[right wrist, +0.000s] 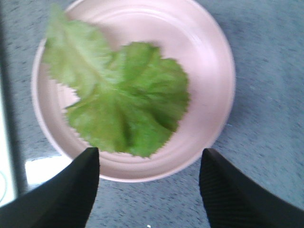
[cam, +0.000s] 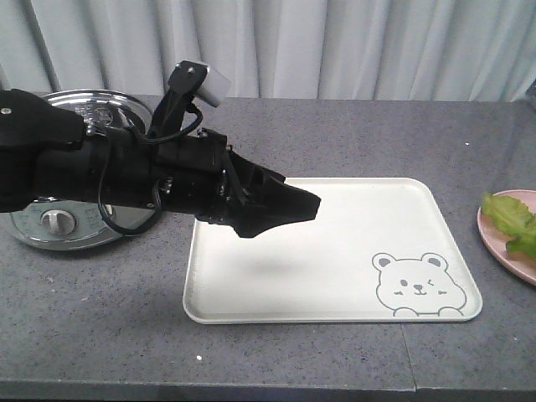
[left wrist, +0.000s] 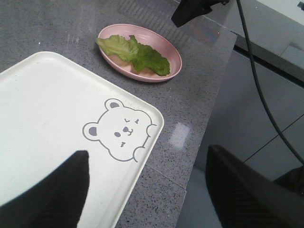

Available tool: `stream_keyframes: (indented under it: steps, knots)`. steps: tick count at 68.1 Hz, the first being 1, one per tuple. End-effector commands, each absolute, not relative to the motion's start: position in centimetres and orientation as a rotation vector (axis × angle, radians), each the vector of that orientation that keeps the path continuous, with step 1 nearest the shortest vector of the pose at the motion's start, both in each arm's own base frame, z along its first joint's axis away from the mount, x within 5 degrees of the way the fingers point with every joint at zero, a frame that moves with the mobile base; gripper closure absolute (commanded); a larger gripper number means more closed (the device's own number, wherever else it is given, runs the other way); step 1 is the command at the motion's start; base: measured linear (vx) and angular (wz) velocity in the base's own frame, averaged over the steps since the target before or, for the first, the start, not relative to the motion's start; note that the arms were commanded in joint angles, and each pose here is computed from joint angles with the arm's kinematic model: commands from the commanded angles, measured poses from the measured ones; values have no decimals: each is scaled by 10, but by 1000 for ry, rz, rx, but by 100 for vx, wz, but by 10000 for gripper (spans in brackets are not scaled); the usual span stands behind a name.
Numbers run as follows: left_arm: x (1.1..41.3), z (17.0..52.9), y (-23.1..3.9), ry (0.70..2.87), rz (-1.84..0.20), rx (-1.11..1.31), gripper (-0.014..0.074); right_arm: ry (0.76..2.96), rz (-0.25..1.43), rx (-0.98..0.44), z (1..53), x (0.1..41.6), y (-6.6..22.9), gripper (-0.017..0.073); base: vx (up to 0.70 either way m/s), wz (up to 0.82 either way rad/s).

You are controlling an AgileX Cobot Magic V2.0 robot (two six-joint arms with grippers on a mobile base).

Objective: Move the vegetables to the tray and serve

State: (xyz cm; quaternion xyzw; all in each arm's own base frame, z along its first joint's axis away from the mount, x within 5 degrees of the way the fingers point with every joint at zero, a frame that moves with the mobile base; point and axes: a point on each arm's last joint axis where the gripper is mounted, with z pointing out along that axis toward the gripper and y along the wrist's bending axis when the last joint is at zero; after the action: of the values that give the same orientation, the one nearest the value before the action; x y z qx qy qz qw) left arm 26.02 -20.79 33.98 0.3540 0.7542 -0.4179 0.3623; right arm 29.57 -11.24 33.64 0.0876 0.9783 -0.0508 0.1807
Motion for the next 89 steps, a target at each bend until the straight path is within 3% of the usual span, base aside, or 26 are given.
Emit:
stream_keyframes:
  steps: [1,8,35,69,89]
  knots:
    - [253,362,-206,1868,-1118,875,90,2651,-183,366,359,282,-134,108,0,0]
    - [253,362,-206,1868,-1118,875,90,2584,-88,468,358,277,-153,108,0,0]
    - [253,362,-206,1868,-1118,875,90,2674,70,454,303,298,-192,108,0,0]
    - [253,362,-206,1868,-1118,875,90,2675,-55,427,277,313,-211,108,0,0]
    - [253,362,-206,1868,-1118,875,90,2711,-16,442,262,318,-214,108,0,0]
